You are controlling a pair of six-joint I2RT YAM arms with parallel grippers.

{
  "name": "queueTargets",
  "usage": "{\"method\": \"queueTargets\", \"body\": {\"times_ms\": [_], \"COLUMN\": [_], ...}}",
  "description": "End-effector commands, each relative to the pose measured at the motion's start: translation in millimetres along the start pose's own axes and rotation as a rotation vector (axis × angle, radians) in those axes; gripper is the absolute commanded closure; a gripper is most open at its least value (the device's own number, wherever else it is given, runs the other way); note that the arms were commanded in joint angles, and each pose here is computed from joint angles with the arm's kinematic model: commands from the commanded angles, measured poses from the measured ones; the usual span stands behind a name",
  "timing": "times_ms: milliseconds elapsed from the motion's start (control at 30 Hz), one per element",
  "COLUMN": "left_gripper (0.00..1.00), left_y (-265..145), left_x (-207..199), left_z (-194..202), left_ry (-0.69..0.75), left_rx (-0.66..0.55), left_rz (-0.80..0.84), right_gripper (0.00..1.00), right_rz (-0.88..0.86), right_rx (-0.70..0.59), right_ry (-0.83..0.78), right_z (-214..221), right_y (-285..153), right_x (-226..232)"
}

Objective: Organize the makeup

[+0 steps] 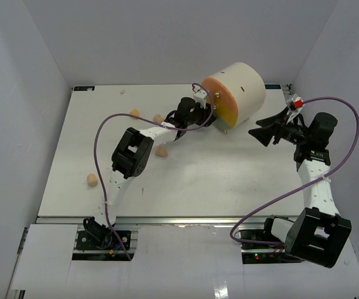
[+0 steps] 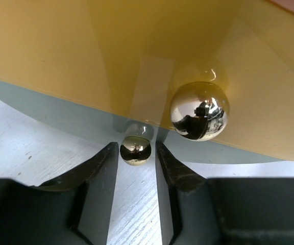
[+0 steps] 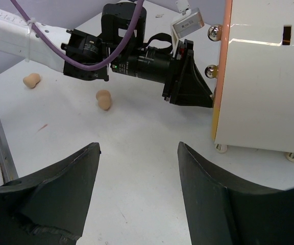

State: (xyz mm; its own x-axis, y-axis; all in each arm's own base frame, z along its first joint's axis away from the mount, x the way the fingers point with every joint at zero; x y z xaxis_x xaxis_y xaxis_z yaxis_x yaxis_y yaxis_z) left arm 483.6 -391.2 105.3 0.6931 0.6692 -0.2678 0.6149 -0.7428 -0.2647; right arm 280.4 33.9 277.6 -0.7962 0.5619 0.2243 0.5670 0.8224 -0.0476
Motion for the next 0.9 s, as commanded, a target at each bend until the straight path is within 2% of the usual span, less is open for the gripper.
{"method": "queueTargets", "body": {"times_ms": [0,200,400,667,767,833,867], "left_gripper": [0.71,0.95,0.98,0.97,0.86,0.54,0.43], "left_y": [-3,-20,-59,-98,-100,-100,-100], "left_x": [-3,-10,-22,-27,-27,-24,-24], "left_z": [-18,-23,-31,-10,-8,-9,-12], "left_ry": [0.006,0.018,0.057,0.080,0.072,0.046,0.040], "left_rx": [-0.039,-0.052,-0.076,-0.034,-0.021,-0.018,-0.022], "left_rz": [0.025,0.043,0.054,0.054,0.052,0.022,0.013], "right_gripper": [0.31,0.31,0.31,0.31,0.31,0.31,0.30], "right_rz": [-0.019,-0.016,-0.014,-0.011,-0.016,-0.016,-0.021], "right_rx": [-0.017,-0.018,-0.017,-0.017,-0.016,-0.016,-0.015], "right_ry": [-0.035,-0.037,-0.029,-0.018,-0.016,-0.017,-0.019], "right_z": [-5,-5,-3,-1,0,0,1], "right_y": [-1,-2,-2,-2,-2,-2,-2], "right_x": [3,3,2,1,1,1,1]}}
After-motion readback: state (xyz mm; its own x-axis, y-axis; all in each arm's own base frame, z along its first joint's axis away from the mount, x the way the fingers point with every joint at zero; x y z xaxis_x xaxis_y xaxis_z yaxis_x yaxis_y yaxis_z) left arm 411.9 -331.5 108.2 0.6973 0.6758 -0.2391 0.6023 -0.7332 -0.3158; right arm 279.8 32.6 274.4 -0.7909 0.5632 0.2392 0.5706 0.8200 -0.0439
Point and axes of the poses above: each gripper's point midway between its finger pads, its own y axis out along the fingers, its own x axis along the line the jaws close on, z = x × y, the point moved 6 cm from there along -y, back along the fingers, and after that the axes turned 2 degrees about y, right-handed, at the moved point
